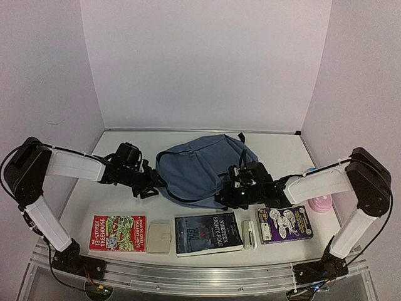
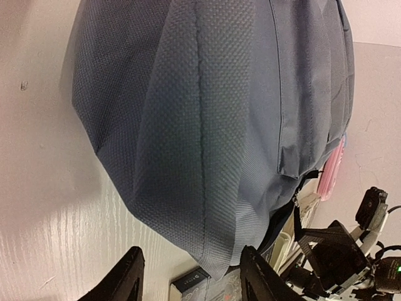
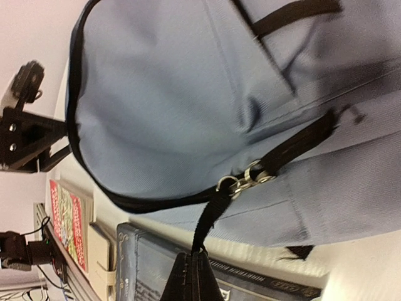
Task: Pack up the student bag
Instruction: Unzip the student bag at the center of the board.
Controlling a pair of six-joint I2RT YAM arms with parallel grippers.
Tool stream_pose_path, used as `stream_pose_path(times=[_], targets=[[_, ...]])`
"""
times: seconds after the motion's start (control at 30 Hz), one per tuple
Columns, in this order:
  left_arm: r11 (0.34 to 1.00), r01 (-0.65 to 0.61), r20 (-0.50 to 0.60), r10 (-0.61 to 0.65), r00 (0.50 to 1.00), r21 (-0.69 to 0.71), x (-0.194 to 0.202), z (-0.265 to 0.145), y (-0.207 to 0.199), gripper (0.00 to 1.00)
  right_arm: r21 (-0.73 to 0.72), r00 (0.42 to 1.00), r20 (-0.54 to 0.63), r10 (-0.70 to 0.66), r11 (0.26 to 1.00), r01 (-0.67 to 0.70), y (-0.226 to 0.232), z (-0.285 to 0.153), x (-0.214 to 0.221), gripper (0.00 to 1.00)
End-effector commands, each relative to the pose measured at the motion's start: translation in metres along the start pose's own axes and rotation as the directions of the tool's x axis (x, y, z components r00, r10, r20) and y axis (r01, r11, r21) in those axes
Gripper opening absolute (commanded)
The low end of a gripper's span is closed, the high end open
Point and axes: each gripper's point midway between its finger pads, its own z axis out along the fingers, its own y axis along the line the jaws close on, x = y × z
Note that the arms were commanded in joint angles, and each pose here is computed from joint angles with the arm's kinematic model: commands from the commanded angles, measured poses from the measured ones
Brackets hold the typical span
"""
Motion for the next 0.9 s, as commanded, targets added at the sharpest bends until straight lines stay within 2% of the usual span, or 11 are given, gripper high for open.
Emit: stream_pose_path(times=[0.0, 0.23, 0.4, 0.87], targets=[[0.998, -0.024, 0.012, 0.023, 1.0, 0.058, -0.009, 0.005, -0.022, 0.46, -0.092, 1.0, 0.013, -0.014, 0.996, 0.015, 0.03, -0.004, -0.005, 0.0], [0.997, -0.022, 0.01, 0.021, 1.0, 0.071, -0.008, 0.008, -0.024, 0.17, -0.114, 1.0, 0.017, -0.007, 0.993, 0.009, 0.039, -0.003, -0.004, 0.0], [0.997, -0.014, 0.005, 0.013, 1.0, 0.071, -0.005, 0.01, -0.024, 0.01, -0.129, 1.0, 0.006, -0.011, 0.992, 0.012, 0.048, 0.002, -0.003, 0.0], [0.996, -0.012, 0.006, 0.012, 1.0, 0.094, -0.003, 0.015, -0.033, 0.0, -0.214, 0.997, -0.028, -0.068, 0.975, 0.061, 0.101, 0.016, 0.016, 0.0]])
